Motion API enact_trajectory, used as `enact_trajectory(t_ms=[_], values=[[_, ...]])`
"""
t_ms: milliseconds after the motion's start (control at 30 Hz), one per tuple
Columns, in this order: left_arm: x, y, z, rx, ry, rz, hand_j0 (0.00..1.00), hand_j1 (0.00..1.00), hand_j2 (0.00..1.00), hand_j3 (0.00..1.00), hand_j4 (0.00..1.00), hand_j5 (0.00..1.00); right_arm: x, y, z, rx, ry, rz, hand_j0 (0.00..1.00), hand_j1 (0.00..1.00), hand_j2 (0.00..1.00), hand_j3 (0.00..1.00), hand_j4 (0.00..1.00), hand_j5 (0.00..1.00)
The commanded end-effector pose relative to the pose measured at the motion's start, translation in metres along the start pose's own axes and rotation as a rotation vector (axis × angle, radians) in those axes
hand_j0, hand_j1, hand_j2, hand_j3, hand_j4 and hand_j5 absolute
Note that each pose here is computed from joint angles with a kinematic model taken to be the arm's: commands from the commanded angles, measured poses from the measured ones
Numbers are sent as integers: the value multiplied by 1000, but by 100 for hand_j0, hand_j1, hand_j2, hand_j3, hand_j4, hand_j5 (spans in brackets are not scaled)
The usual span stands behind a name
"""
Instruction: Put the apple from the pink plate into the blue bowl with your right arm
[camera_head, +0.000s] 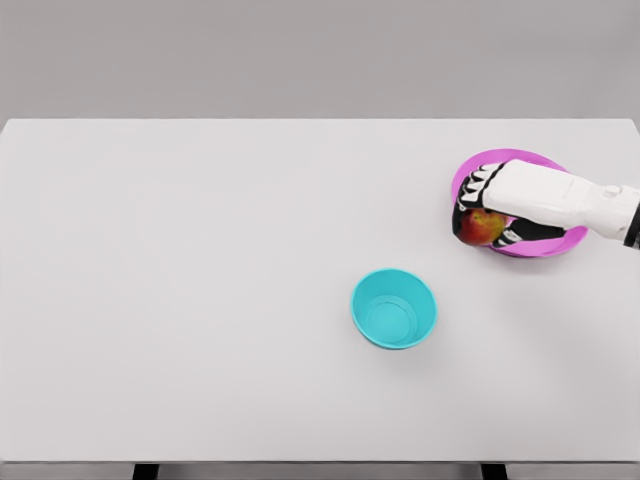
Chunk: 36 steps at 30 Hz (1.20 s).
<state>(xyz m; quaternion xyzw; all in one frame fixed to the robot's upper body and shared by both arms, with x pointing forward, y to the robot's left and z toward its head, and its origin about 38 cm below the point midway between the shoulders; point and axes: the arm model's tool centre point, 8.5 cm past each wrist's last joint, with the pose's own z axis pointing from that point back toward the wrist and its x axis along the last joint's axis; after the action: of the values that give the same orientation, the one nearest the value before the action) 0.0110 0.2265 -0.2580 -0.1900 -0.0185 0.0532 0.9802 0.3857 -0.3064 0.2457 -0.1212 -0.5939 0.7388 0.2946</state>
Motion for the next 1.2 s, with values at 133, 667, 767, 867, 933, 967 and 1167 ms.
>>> enact_trajectory(t_ms=[133,667,767,867,933,967,1167], values=[[0,0,0,-2,0,1,100,100,100,100,100,100,15,7,-15,-6,-94,8,44,44,44,44,44,44],[0,0,0,0,0,1,100,100,100,100,100,100,42,36,-52,34,-215,-55,45,45,45,45,45,45],[0,0,0,0,0,1,100,100,100,100,100,100,43,38,-52,38,-217,-59,45,45,45,45,45,45],[0,0,0,0,0,1,100,100,100,100,100,100,43,40,-52,40,-218,-64,45,45,45,45,45,45],[0,0,0,0,0,1,100,100,100,100,100,100,46,44,-56,56,-230,-67,45,45,45,45,45,45],[0,0,0,0,0,1,100,100,100,100,100,100,46,44,-57,55,-232,-67,45,45,45,45,45,45],[0,0,0,0,0,1,100,100,100,100,100,100,52,48,-63,63,-253,-74,46,46,46,46,46,46]])
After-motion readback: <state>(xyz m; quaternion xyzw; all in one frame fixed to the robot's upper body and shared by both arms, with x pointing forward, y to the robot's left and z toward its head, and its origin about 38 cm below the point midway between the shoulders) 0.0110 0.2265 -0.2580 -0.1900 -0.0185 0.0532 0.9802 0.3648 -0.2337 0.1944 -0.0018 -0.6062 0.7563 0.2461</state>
